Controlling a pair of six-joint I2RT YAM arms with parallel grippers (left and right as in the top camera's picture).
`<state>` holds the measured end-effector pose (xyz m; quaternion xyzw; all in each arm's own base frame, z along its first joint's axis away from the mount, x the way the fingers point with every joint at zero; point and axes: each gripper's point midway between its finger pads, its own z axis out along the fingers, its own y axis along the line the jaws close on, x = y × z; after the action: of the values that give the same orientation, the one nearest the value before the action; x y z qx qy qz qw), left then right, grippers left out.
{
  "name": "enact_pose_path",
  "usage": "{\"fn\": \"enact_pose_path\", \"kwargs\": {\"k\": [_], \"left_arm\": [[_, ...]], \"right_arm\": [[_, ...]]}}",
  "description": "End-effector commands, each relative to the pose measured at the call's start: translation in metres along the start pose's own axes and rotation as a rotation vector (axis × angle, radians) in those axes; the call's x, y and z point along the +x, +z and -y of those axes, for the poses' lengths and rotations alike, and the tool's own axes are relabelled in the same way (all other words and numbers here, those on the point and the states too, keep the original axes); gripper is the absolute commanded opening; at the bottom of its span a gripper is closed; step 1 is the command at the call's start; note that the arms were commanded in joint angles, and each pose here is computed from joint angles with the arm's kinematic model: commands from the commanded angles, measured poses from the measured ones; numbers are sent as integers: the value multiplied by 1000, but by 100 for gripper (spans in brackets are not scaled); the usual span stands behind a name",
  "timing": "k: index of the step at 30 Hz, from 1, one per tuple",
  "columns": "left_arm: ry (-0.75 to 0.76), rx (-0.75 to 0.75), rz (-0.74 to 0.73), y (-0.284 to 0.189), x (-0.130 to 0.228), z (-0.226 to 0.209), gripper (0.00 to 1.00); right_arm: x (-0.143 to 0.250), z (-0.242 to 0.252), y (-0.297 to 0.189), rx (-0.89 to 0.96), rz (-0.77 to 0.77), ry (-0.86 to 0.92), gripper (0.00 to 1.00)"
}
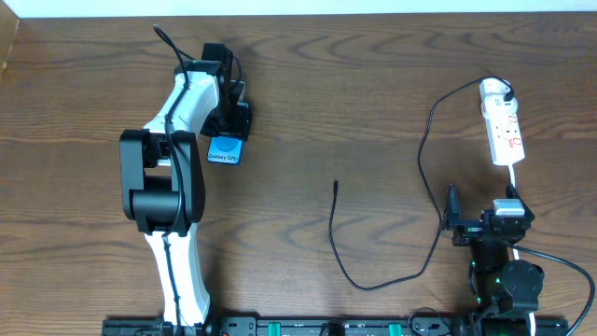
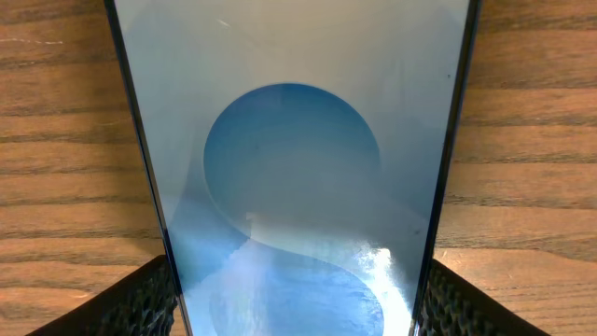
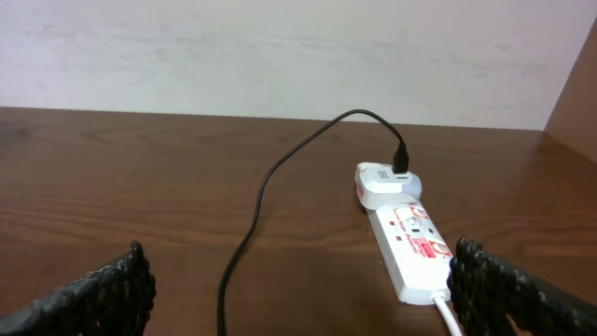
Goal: Plug charger to phone and switch on socket
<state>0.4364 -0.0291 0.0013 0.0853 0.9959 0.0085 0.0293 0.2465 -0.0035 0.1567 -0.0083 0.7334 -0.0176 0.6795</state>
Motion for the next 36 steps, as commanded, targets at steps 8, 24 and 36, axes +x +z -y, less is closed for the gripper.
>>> {"fn": "enact_pose_path", "kwargs": {"k": [8, 24, 36], "left_arm": [[10, 5, -25, 6, 5, -1, 7], [10, 3, -9, -1, 1, -1, 7], [8, -5, 65, -31, -9, -3, 7]], "right_arm": [[1, 3, 0, 14, -1, -8, 99], [1, 3, 0, 14, -1, -8, 99], [1, 3, 0, 14, -1, -8, 99]]}}
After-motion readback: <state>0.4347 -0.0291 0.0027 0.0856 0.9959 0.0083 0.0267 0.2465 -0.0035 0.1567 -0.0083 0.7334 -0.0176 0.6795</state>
